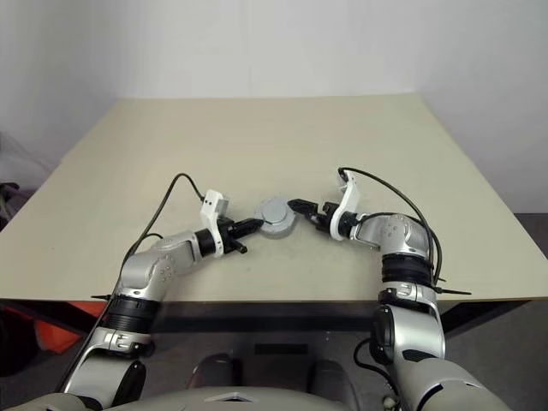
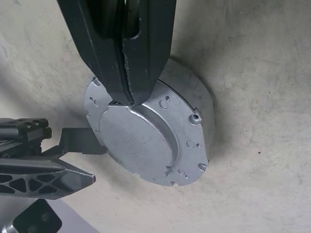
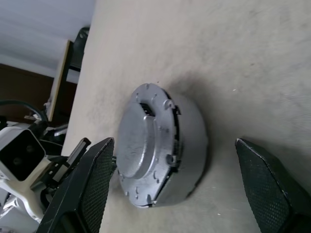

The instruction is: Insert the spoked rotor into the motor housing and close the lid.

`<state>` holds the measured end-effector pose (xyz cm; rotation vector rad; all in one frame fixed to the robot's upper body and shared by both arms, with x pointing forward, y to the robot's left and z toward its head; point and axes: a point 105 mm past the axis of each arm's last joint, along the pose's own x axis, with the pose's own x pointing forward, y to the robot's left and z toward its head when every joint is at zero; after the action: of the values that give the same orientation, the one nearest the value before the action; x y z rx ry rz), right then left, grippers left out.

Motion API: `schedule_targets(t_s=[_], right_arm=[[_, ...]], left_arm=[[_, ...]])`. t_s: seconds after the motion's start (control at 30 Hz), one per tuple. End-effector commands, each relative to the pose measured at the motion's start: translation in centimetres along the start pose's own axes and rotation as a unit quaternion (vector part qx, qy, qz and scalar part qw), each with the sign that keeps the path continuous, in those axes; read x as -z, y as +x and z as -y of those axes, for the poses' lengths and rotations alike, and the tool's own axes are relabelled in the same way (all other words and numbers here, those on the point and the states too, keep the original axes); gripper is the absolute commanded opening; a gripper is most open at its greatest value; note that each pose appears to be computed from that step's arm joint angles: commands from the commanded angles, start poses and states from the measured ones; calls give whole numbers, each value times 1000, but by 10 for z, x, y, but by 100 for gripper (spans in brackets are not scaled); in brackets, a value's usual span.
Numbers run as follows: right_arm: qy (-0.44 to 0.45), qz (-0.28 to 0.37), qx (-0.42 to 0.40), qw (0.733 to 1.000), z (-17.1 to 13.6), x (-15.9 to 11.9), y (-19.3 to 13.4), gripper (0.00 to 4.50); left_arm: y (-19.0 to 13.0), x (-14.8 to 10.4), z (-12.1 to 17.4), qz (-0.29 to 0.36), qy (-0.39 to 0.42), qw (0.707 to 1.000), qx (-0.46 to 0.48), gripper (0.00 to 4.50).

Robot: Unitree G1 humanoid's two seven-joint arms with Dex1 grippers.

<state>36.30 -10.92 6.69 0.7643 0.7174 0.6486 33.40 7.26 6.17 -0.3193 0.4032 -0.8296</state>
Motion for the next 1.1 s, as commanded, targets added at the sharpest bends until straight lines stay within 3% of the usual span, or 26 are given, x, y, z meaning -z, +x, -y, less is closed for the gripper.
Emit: schedule_targets(t_s=[0.03, 0.43, 0.57, 0.67, 0.83, 1.1], right_arm=[[18, -13, -37, 999, -13, 7, 11, 449], [56, -38, -112, 991, -50, 20, 44, 449], [52, -40, -96, 993, -48, 23, 53, 449], [56, -26, -58, 996, -33, 19, 55, 388], [54, -6, -34, 998, -23, 10, 55, 214], [60, 20, -31, 998, -22, -1, 54, 209]], left_arm=[[-3, 10, -7, -18, -4, 1000, -20, 0], [-6, 9, -12, -15, 2, 999, -32, 0], [-7, 9, -13, -15, 4, 999, -35, 0], [-8, 9, -14, -14, 5, 999, -37, 0], [-9, 10, -15, -15, 5, 999, -39, 0], [-8, -3, -14, 22, -15, 999, -37, 0]])
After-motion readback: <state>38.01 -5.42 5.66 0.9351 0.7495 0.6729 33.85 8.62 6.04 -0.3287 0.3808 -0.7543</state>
